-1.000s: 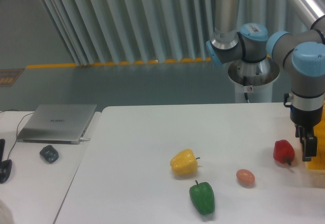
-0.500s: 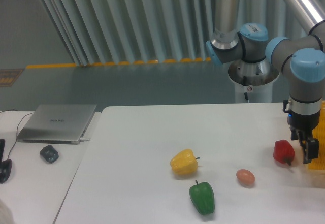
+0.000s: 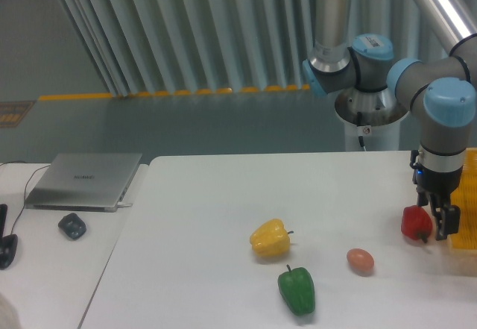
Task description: Place the red peppers in a basket
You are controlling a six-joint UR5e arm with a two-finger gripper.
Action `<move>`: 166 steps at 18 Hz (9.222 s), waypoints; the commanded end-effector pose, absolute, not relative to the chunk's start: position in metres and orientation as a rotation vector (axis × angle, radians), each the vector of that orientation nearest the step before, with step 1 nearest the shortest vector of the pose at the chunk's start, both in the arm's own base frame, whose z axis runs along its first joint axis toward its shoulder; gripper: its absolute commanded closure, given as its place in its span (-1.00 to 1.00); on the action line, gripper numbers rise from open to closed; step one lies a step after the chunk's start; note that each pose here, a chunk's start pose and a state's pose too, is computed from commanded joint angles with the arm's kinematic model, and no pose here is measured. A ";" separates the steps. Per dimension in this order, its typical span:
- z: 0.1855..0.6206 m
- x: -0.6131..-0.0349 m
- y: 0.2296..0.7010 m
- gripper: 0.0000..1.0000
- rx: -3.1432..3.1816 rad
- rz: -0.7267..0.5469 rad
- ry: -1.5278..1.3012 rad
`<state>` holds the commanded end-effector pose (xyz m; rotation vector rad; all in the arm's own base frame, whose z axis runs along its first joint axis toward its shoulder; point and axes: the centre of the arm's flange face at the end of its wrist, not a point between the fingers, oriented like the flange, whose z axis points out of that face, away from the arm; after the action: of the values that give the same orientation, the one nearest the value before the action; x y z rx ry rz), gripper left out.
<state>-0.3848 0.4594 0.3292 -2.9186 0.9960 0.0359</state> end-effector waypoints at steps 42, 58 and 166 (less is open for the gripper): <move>0.293 -0.337 0.469 -1.00 -2.944 -0.003 1.442; 0.282 -0.336 0.470 -1.00 -2.947 0.009 1.442; 0.299 -0.375 0.449 0.11 -3.035 -0.352 0.757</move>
<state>-0.3750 0.4494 0.2994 -3.0353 0.7568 -0.3518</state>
